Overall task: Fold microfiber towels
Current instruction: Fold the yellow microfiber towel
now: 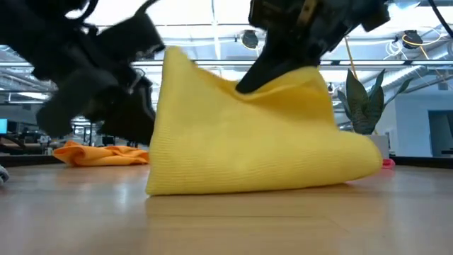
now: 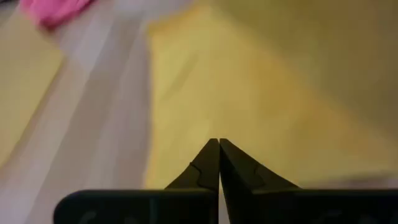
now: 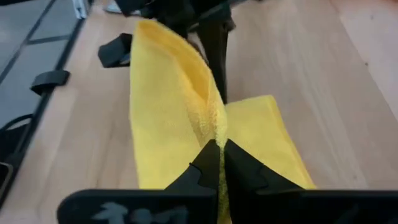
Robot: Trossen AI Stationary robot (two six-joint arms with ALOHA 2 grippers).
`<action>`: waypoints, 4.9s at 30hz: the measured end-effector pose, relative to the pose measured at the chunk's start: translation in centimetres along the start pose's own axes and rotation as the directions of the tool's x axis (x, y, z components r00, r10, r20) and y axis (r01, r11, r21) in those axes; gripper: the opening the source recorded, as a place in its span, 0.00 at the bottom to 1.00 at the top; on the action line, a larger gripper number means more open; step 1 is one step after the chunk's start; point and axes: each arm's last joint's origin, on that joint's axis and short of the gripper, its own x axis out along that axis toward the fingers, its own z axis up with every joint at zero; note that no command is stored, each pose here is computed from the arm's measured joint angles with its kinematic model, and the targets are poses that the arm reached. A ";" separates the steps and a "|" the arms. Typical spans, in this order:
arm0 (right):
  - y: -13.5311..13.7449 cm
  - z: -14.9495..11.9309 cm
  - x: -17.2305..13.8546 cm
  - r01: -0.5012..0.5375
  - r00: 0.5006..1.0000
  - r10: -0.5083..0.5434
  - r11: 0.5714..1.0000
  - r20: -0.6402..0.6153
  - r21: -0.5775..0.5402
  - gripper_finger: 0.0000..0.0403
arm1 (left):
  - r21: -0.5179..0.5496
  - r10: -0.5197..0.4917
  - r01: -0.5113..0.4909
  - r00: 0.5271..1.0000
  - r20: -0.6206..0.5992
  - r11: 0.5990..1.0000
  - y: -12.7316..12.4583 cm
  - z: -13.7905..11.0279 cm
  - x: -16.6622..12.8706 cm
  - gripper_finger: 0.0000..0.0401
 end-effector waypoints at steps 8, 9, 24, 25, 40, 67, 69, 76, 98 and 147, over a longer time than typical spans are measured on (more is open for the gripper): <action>-2.8 -0.5 1.8 0.065 0.997 -0.063 0.997 -0.037 0.043 0.00 | -0.027 0.158 -0.161 0.985 -0.074 0.987 0.7 -1.4 0.2 0.02; -3.1 -0.6 2.1 0.070 0.997 -0.068 0.997 -0.046 0.045 0.00 | -0.017 0.180 -0.182 0.981 -0.076 0.983 0.7 -1.6 0.0 0.02; -3.4 -1.3 2.8 0.018 0.995 -0.012 0.998 -0.100 0.060 0.00 | -0.078 0.202 -0.200 0.979 0.013 0.977 0.2 -0.5 -2.6 0.02; -3.4 -1.3 2.8 0.019 0.995 -0.012 0.998 -0.103 0.060 0.00 | -0.082 0.193 -0.190 0.981 0.027 0.978 0.2 -0.3 -2.8 0.03; -3.5 -1.6 3.2 0.020 0.994 -0.014 0.999 -0.112 0.050 0.00 | -0.036 0.017 -0.014 0.997 0.080 0.999 -0.6 0.7 -0.8 0.02; -4.7 -0.3 1.7 0.076 0.995 -0.075 0.997 -0.069 0.014 0.21 | -0.082 -0.004 0.000 0.999 -0.049 0.997 0.4 -0.3 -0.1 0.02; -4.6 0.4 0.5 0.121 0.991 -0.121 0.993 -0.049 -0.004 0.25 | -0.084 -0.002 -0.002 0.999 -0.054 0.997 0.4 -0.4 -0.1 0.04; -3.2 0.3 -2.6 0.135 0.991 -0.134 0.989 0.031 -0.065 0.29 | -0.080 0.034 -0.036 0.999 -0.036 0.996 0.3 -0.4 -0.2 0.01; -5.0 -11.9 -1.1 0.113 0.989 -0.123 0.986 0.078 0.126 0.01 | -0.179 0.101 -0.126 0.985 -0.143 0.976 2.6 -1.2 1.3 0.03; 0.8 -8.9 -2.3 -0.199 0.961 0.206 0.978 0.183 -0.058 0.00 | -0.117 -0.098 0.113 0.987 0.125 0.987 0.0 2.4 1.1 0.03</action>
